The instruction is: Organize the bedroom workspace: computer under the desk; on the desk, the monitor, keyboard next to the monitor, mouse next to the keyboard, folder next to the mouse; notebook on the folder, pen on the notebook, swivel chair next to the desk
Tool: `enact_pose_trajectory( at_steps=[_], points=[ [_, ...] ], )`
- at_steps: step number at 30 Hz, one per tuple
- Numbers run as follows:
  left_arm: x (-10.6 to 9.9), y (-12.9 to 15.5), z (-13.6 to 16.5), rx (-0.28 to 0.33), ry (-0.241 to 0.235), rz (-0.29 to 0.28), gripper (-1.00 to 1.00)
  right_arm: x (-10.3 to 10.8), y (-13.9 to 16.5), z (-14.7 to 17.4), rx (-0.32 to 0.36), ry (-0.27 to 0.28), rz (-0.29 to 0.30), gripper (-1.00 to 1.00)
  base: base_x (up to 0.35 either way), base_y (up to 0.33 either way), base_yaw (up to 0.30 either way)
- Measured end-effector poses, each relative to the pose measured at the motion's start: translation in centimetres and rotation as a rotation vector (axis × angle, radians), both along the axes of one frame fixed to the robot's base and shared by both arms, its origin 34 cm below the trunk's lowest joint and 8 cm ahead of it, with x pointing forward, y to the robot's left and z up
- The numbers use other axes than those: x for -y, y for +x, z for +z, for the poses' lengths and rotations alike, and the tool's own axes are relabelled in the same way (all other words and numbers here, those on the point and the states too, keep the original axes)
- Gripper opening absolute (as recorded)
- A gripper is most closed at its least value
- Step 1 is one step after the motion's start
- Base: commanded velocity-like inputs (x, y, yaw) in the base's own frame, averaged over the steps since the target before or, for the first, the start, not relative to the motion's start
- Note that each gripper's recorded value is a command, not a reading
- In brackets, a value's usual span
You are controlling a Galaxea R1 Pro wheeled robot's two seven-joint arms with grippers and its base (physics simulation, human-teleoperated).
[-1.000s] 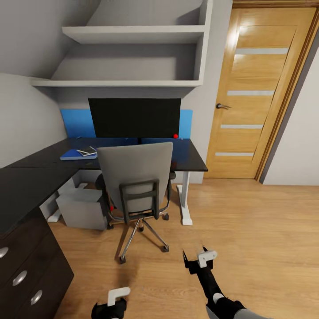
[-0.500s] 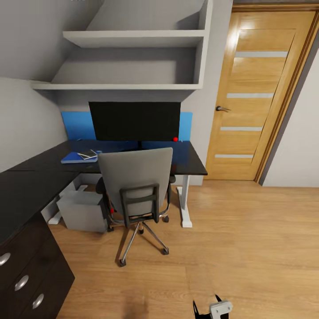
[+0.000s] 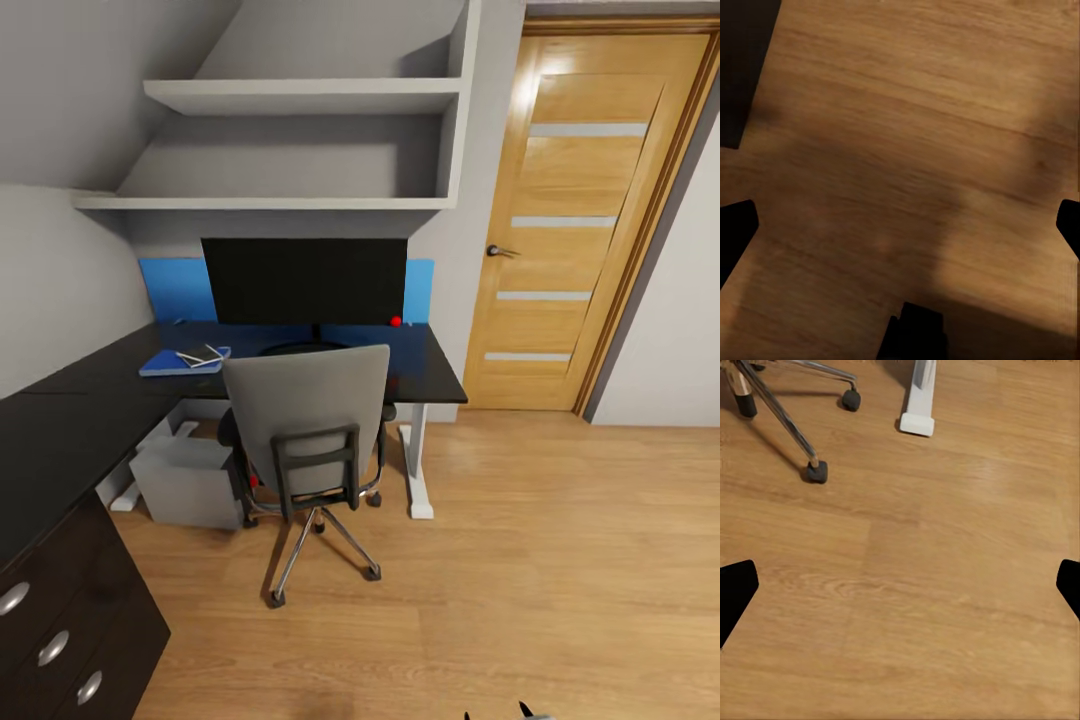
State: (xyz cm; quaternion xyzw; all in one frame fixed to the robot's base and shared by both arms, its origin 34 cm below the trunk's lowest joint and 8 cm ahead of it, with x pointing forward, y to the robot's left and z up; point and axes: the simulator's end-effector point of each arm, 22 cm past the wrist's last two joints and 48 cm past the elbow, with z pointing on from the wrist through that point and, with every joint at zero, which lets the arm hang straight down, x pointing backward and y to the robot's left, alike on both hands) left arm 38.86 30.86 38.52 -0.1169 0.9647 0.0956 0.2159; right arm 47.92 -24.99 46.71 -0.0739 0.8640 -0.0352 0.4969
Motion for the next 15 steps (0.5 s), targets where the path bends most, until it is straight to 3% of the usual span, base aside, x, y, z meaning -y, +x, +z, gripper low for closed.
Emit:
enact_pose_trajectory(
  at_steps=[3,7,9,13,14,15],
  points=[
    [-0.1,0.1,0.6,0.006,-0.005,0.023,1.00,-0.1,0.1,0.6,0.000,0.002,0.000,1.00,0.000,0.000,0.000],
    [-0.2,-1.2,1.3,0.037,0.003,0.032,1.00,0.6,0.4,1.8,0.024,0.014,-0.041,1.00,0.000,0.000,0.000],
    [-0.5,-3.6,1.4,0.053,0.015,0.037,1.00,1.3,-1.1,2.3,0.045,0.030,-0.083,1.00,0.000,0.000,0.000],
    [-0.6,-6.1,1.9,0.053,0.024,0.038,1.00,1.5,-4.2,2.9,0.065,0.044,-0.096,1.00,0.000,0.000,0.000],
    [-0.3,-8.5,2.4,0.098,0.037,0.029,1.00,1.5,-7.3,2.7,0.060,0.050,-0.099,1.00,0.000,0.000,0.000],
    [-0.5,-10.2,2.6,0.099,0.043,0.041,1.00,1.4,-8.1,2.7,0.049,0.050,-0.100,1.00,0.000,0.000,0.000]
  ],
)
